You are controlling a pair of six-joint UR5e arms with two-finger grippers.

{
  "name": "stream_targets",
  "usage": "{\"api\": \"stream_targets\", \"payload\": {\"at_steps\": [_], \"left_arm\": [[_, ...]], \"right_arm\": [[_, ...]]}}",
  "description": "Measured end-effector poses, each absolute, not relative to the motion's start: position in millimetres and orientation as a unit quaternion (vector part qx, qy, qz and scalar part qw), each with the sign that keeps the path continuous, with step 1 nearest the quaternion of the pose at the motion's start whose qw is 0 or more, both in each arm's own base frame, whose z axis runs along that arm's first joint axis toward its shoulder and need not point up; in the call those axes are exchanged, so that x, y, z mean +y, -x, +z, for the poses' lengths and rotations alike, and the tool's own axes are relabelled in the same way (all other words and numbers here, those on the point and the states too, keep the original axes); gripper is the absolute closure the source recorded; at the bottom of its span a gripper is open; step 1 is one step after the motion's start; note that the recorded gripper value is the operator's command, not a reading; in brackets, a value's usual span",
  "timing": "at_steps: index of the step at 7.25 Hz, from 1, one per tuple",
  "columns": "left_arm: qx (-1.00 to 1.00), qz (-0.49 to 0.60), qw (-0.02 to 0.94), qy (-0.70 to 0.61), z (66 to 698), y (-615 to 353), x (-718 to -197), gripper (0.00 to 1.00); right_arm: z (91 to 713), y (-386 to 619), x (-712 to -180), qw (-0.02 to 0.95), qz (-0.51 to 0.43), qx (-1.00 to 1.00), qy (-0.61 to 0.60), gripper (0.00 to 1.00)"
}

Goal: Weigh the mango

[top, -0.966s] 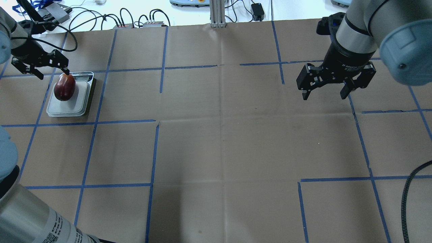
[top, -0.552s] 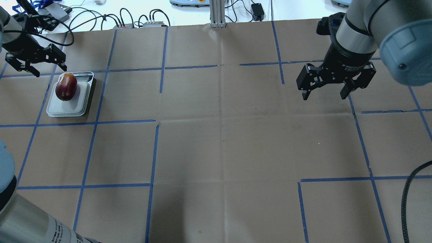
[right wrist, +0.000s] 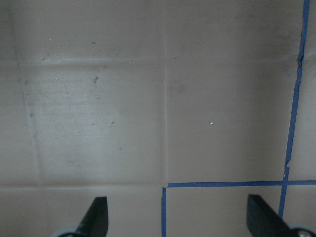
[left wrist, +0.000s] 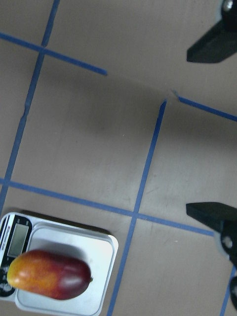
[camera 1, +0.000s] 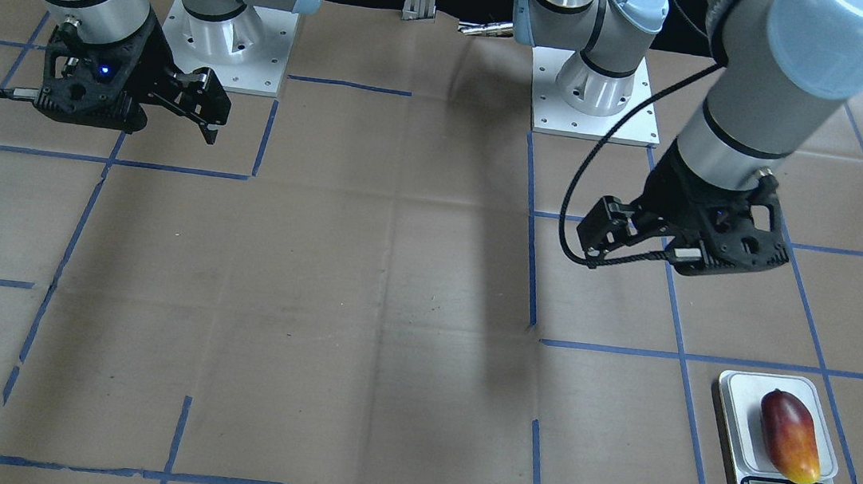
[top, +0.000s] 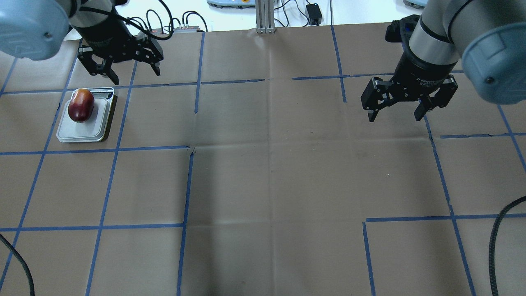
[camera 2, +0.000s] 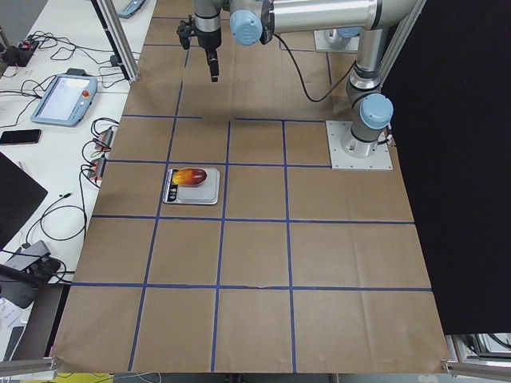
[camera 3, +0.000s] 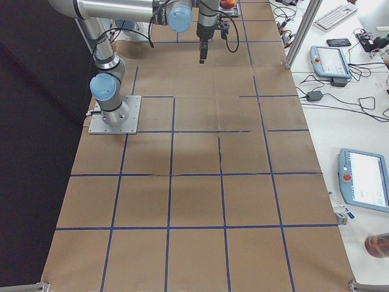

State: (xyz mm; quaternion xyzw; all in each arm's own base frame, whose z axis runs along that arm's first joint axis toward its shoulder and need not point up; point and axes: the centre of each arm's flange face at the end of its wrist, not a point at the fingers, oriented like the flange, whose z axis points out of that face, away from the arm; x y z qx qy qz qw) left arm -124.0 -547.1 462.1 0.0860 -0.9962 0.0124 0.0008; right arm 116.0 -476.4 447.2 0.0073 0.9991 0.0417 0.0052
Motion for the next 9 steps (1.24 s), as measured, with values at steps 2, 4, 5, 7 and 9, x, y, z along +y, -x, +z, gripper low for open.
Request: {"api": "stream_targets", "payload": {"at_steps": [2, 4, 5, 7, 9], "left_arm": [[-0.998, 0.014, 0.001, -0.053, 467, 135, -497, 0.00], [-1.000, 0.010, 0.002, -0.025, 471, 133, -486, 0.00], [-1.000, 0.006, 0.003, -0.020, 472, 133, -488, 0.00], [-1.000, 0.000, 0.005, -0.018, 476, 132, -492, 0.00], [-1.000, -0.001, 0.005, -0.017, 476, 132, -493, 0.00]], "right_arm": [[447, -116, -476, 0.005, 0.042, 0.999, -0.007, 0.00], [447, -116, -476, 0.005, 0.042, 0.999, -0.007, 0.00], [447, -116, -476, 0.005, 0.042, 0.999, -0.007, 0.00], [447, -116, -476, 0.005, 0.042, 0.999, -0.007, 0.00], [447, -116, -476, 0.005, 0.042, 0.999, -0.007, 0.00]]}}
